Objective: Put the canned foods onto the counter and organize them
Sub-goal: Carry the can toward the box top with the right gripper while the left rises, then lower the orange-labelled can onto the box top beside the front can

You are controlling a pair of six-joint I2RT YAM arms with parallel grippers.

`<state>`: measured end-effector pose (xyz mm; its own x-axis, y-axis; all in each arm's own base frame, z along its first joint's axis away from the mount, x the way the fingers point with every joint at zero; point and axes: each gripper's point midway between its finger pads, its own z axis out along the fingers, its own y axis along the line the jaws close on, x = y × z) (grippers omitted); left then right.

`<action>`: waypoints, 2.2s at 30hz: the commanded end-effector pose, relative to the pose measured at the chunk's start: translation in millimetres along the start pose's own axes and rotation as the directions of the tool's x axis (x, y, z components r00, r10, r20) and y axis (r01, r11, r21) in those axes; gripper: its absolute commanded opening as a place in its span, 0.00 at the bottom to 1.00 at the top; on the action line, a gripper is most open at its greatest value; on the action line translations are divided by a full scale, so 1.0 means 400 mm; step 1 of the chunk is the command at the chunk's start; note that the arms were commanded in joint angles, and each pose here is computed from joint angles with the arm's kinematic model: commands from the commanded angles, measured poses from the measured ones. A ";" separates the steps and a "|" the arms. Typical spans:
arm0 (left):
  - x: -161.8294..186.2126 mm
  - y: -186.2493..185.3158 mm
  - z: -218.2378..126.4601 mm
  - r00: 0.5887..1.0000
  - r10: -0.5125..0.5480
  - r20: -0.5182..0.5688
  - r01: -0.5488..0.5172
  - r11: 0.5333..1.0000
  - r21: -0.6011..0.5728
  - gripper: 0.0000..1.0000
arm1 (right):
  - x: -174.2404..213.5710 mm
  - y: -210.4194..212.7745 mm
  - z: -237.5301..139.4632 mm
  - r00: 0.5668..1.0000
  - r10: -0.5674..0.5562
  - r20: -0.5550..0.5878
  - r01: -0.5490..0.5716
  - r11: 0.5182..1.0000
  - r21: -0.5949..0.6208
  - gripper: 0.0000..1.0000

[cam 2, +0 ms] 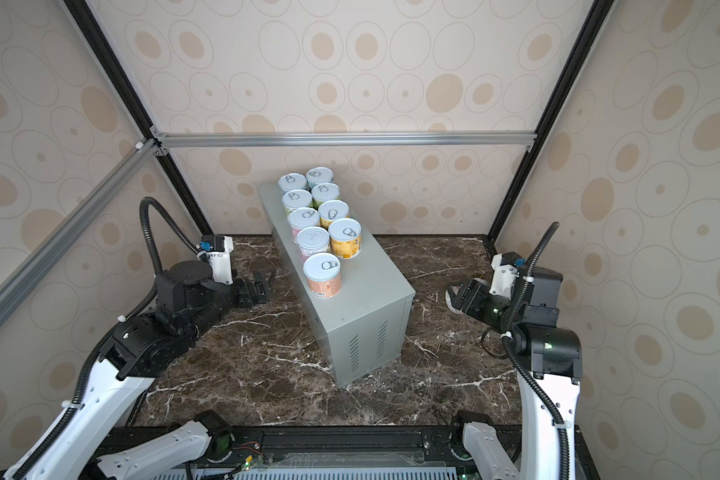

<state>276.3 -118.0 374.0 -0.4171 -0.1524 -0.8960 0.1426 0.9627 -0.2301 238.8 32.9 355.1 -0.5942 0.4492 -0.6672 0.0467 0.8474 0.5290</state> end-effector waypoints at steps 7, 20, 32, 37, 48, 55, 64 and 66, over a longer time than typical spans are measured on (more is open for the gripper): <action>-0.019 -0.016 0.033 0.997 0.074 -0.015 -0.074 0.997 -0.003 0.99 | -0.063 0.150 -0.115 0.994 -0.091 0.067 0.101 0.980 -0.169 0.57; -0.040 0.013 -0.019 0.993 0.105 0.050 -0.104 0.994 -0.030 0.99 | -0.144 0.284 -0.201 0.986 -0.139 0.089 0.158 0.948 -0.276 0.55; 0.003 0.037 -0.035 0.994 0.102 0.044 -0.100 0.994 -0.036 0.99 | -0.131 0.388 -0.113 0.938 -0.346 -0.030 0.324 0.904 -0.279 0.54; 0.018 0.046 -0.039 0.995 0.085 0.043 -0.083 0.996 -0.039 0.99 | -0.107 0.431 -0.091 0.903 -0.426 -0.059 0.393 0.873 -0.288 0.54; 0.044 0.051 -0.032 0.997 0.075 0.026 -0.074 0.997 -0.035 0.99 | -0.020 0.455 -0.027 0.820 -0.550 -0.161 0.501 0.824 -0.264 0.54; 0.064 0.050 -0.034 0.997 0.074 0.014 -0.074 0.997 -0.020 0.99 | 0.019 0.485 0.017 0.772 -0.610 -0.181 0.568 0.789 -0.237 0.52; 0.080 0.068 -0.048 0.997 0.082 0.011 -0.082 0.996 -0.035 0.99 | 0.046 0.534 0.078 0.737 -0.650 -0.188 0.610 0.758 -0.231 0.50; 0.082 0.071 -0.051 0.997 0.082 0.012 -0.082 0.996 -0.037 0.99 | 0.051 0.538 0.092 0.733 -0.652 -0.197 0.612 0.757 -0.230 0.50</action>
<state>250.4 -96.8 344.5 -0.4008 -0.0649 -0.9139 0.1595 0.9773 -0.1394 262.8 235.5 423.0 -0.6641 -0.2907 -0.6888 -0.5102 0.8496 0.1334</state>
